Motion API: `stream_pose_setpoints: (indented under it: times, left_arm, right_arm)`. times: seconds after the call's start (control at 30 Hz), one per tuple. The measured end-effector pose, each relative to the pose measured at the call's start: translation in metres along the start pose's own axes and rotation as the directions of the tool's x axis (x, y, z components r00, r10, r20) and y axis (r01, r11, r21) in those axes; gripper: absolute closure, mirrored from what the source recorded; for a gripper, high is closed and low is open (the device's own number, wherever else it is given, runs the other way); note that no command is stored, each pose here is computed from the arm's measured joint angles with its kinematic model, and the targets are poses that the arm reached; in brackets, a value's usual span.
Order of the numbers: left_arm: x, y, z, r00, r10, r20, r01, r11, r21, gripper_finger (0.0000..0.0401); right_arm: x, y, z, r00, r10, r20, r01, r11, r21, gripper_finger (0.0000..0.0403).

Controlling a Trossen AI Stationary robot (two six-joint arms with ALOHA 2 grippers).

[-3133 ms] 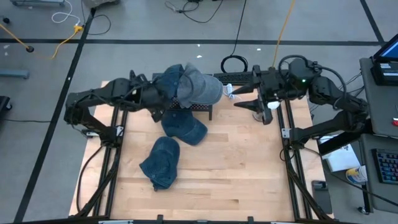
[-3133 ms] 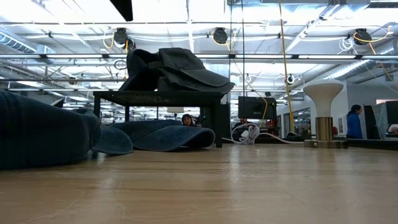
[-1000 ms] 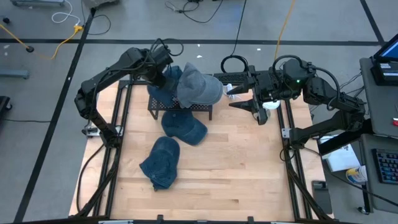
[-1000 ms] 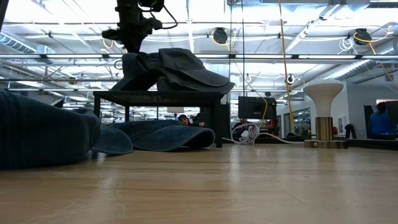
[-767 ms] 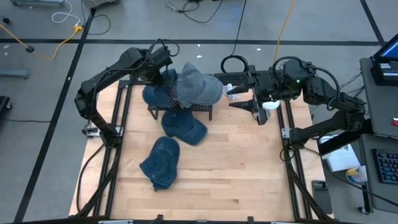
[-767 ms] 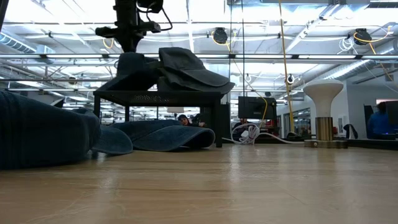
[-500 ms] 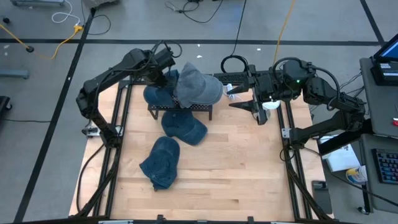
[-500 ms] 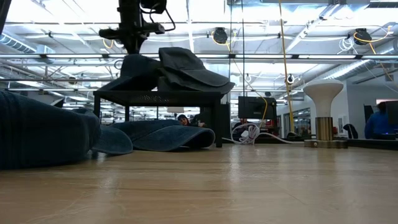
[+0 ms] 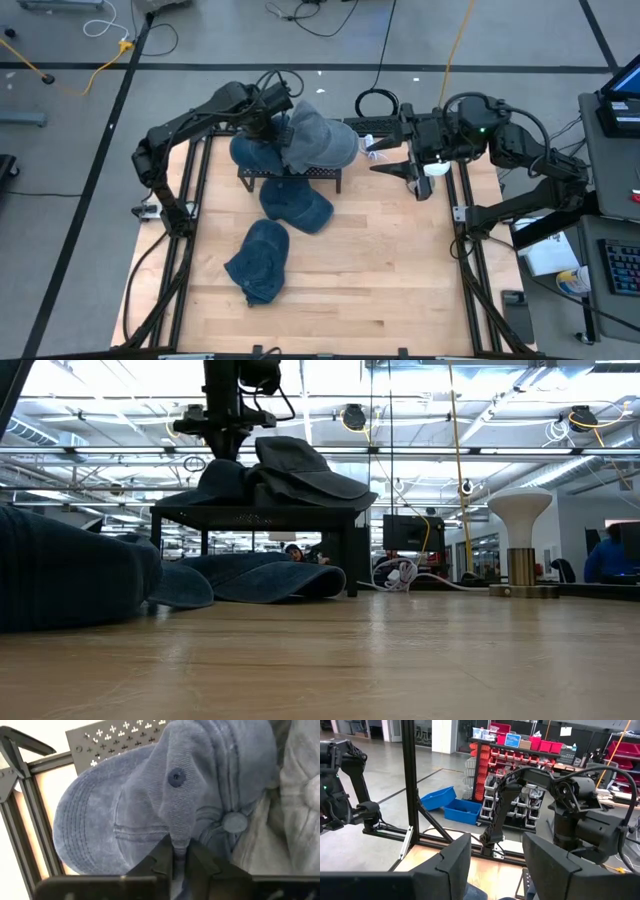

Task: Pick & Place hat
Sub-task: Put the top right dark blue cap on the left side of the shelf, then stack the bottom dark blue cap on top of the other dark blue cap on the shelf

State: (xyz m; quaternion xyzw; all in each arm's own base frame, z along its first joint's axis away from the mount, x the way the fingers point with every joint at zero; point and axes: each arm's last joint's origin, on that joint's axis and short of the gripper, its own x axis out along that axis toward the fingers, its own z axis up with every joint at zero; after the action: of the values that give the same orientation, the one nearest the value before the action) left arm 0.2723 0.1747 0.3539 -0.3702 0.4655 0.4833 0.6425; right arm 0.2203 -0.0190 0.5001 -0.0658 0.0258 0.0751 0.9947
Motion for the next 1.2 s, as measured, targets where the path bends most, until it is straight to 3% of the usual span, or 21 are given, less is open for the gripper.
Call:
stream_pose_setpoints:
  times: [0.2,0.37,0.57,0.83,1.2]
  left_arm:
    - [-0.004,0.001,-0.001,1.000,-0.015,0.002,0.015,1.000,-0.002,0.0290]
    - [-0.006,0.000,-0.003,0.995,-0.084,-0.047,0.084,0.996,0.000,0.0225]
    - [-0.013,-0.004,-0.005,0.994,-0.097,-0.040,0.098,0.995,0.013,0.0180]
    - [-0.032,-0.004,-0.005,0.996,-0.071,0.047,0.069,0.997,0.029,0.0178]
    - [-0.083,-0.017,-0.022,0.972,-0.211,0.104,0.197,0.972,0.131,0.0207]
  right_arm:
    - [-0.003,0.001,0.001,1.000,-0.001,0.005,0.001,1.000,-0.012,0.0232]
    - [-0.004,0.001,0.002,1.000,-0.001,0.009,0.001,1.000,-0.029,0.0232]
    - [-0.003,0.001,0.000,1.000,0.002,-0.003,-0.002,1.000,-0.027,0.0232]
    - [-0.004,0.001,-0.002,1.000,0.006,-0.027,-0.007,1.000,-0.021,0.0232]
    - [-0.003,0.001,-0.002,1.000,0.006,-0.027,-0.007,1.000,-0.019,0.0231]
